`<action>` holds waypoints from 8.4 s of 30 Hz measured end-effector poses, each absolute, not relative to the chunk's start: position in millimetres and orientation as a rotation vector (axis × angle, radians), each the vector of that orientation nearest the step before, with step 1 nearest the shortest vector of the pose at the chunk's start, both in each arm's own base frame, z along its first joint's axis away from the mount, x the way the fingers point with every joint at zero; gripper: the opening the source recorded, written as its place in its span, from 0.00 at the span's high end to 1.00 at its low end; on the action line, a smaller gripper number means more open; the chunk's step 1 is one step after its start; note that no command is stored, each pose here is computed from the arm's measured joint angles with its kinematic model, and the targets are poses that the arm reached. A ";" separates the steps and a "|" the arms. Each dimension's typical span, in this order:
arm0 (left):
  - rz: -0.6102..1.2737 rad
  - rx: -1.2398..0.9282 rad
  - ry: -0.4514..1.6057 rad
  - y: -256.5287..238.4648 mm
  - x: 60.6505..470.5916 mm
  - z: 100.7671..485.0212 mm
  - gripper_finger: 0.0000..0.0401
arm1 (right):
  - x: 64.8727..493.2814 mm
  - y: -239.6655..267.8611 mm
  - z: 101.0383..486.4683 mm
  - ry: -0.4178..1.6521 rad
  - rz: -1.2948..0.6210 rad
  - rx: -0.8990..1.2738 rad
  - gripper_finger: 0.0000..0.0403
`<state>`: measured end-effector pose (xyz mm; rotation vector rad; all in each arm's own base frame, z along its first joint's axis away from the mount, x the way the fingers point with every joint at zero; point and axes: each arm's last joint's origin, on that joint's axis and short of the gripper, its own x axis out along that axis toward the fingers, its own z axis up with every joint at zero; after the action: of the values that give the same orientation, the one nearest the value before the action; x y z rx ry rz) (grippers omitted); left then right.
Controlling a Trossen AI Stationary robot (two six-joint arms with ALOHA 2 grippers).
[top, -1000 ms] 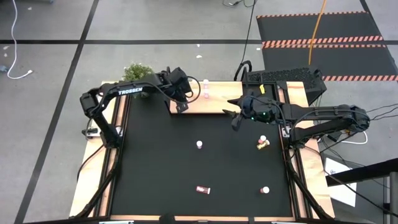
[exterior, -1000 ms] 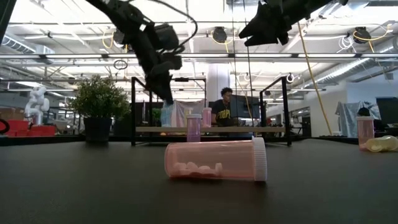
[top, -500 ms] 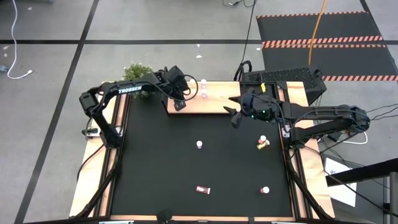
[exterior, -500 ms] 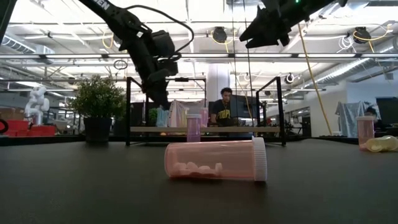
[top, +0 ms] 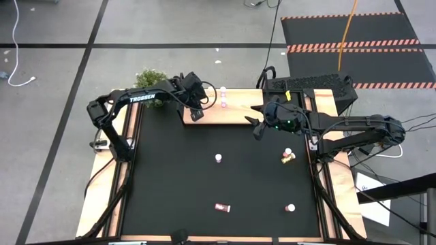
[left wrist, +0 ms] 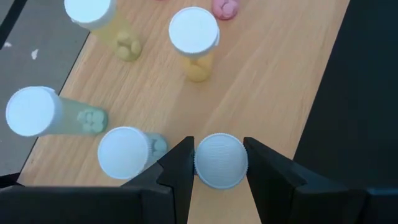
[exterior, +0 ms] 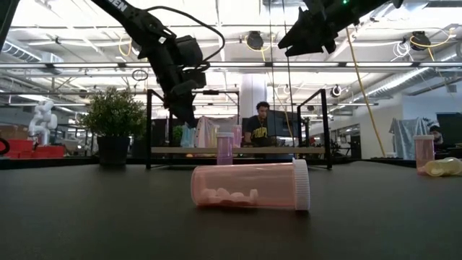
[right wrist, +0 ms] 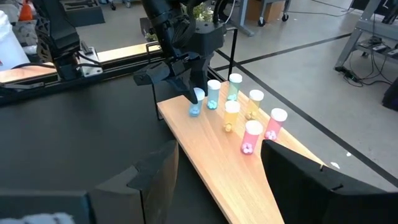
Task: Pick and place medicine bottles onto shelf by color
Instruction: Put the blue pill bottle on the shelf, then put the bottom right orange pill bottle on the shelf
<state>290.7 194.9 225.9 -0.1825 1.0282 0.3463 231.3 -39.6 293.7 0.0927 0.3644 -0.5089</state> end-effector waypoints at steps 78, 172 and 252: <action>0.015 -0.074 0.630 -37.6 370.8 383.0 0.43 | 131.9 87.8 251.5 1.050 -0.392 0.520 0.58; -0.105 -0.461 0.524 -41.0 452.0 319.8 0.43 | 176.9 101.2 157.3 0.585 0.153 0.413 0.76; -0.157 0.211 0.743 114.6 448.1 333.7 0.63 | 244.5 -48.6 268.4 0.530 -0.335 0.070 0.76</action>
<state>448.1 114.6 333.7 0.2111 0.7427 -0.1571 244.5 -48.6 268.4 0.0697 0.5297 -0.3348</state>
